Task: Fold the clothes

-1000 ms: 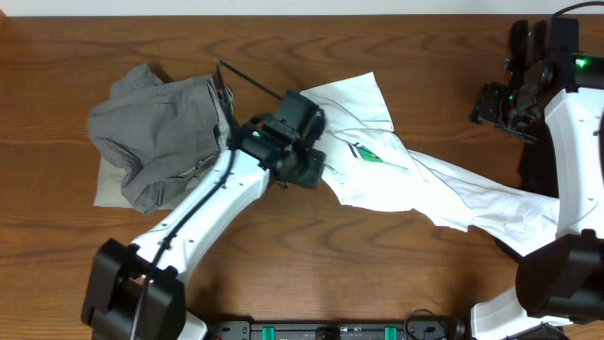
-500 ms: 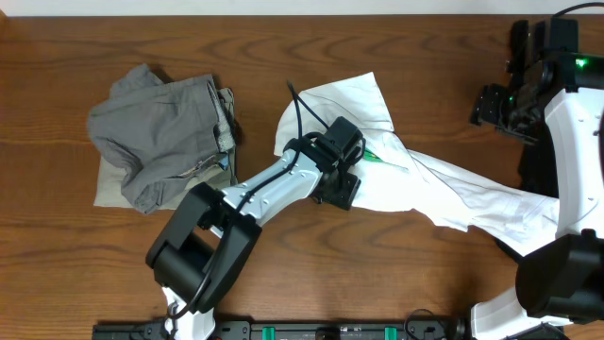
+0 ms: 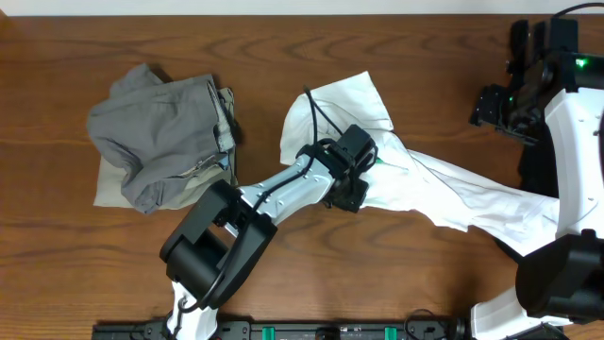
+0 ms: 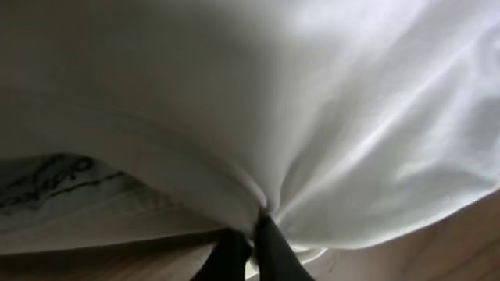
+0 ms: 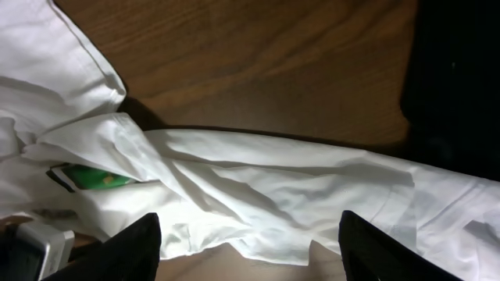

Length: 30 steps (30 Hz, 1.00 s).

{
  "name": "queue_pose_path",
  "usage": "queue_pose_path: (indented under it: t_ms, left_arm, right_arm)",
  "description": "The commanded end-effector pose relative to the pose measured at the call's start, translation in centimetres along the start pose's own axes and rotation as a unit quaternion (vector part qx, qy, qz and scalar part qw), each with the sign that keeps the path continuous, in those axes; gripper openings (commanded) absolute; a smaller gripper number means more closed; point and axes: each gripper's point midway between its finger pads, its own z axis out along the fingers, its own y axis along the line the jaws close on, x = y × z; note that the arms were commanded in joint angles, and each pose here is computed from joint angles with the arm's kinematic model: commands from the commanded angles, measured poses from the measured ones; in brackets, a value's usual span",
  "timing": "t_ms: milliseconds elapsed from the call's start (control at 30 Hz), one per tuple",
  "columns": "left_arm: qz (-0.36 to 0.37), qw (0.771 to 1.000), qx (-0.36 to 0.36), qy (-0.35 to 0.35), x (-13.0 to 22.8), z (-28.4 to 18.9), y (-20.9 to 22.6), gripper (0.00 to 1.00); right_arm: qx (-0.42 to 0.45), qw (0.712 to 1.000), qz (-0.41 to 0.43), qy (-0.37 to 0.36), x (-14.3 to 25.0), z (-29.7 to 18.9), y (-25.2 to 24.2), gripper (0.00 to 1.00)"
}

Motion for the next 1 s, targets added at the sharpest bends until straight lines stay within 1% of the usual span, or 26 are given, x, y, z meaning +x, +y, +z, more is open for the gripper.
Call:
queue_pose_path:
  t_ms: [0, 133, 267, 400, 467, 567, 667, 833, 867, 900, 933, 967]
  left_arm:
    - [-0.014, 0.999, -0.016, 0.041, 1.8, 0.0, 1.2, 0.06]
    - [-0.041, 0.995, -0.080, 0.051, 2.5, -3.8, 4.4, 0.06]
    - [-0.073, 0.985, -0.151, 0.030, 2.8, -9.0, 8.5, 0.06]
    - [-0.097, 0.982, -0.164, 0.017, 3.5, -12.7, 10.9, 0.06]
    - [-0.111, 0.978, -0.173, 0.027, 4.4, -13.8, 11.9, 0.06]
    - [-0.134, 0.968, -0.206, 0.047, 6.0, -15.1, 14.1, 0.06]
    - [-0.153, 0.960, -0.228, 0.055, 6.8, -15.9, 15.9, 0.06]
    - [-0.191, 0.955, -0.221, 0.050, 7.3, -16.7, 17.2, 0.06]
    - [-0.193, 0.956, -0.215, 0.049, 7.3, -16.7, 17.1, 0.10]
    - [-0.193, 0.957, -0.211, 0.048, 7.3, -16.7, 17.0, 0.17]
    - [-0.191, 0.959, -0.205, 0.047, 7.2, -16.7, 16.7, 0.17]
    - [-0.186, 0.962, -0.196, 0.048, 7.1, -16.6, 16.3, 0.22]
  right_arm:
    - [0.003, 1.000, -0.005, -0.003, -0.1, -0.2, -0.2, 0.71]
    - [0.003, 1.000, -0.004, -0.003, -0.1, -0.1, -0.3, 0.71]
    - [0.003, 1.000, -0.004, -0.003, -0.1, -0.2, -0.3, 0.71]
    - [0.003, 1.000, -0.004, -0.003, -0.2, -0.2, -0.3, 0.71]
    - [0.003, 1.000, -0.004, -0.003, -0.1, -0.2, -0.2, 0.71]
    - [0.003, 1.000, -0.004, -0.003, -0.1, -0.2, -0.2, 0.71]
    - [0.003, 1.000, -0.004, -0.003, -0.1, -0.2, -0.2, 0.72]
    - [0.003, 1.000, -0.005, -0.003, -0.1, -0.2, -0.2, 0.74]
    - [0.002, 1.000, -0.005, -0.003, -0.1, -0.2, -0.2, 0.75]
    - [-0.001, 1.000, -0.006, -0.001, -0.1, -0.1, 0.0, 0.75]
    - [-0.009, 1.000, -0.012, 0.000, 0.0, -0.1, 0.2, 0.76]
    - [-0.030, 0.999, -0.032, 0.005, 0.2, -0.2, 1.0, 0.77]
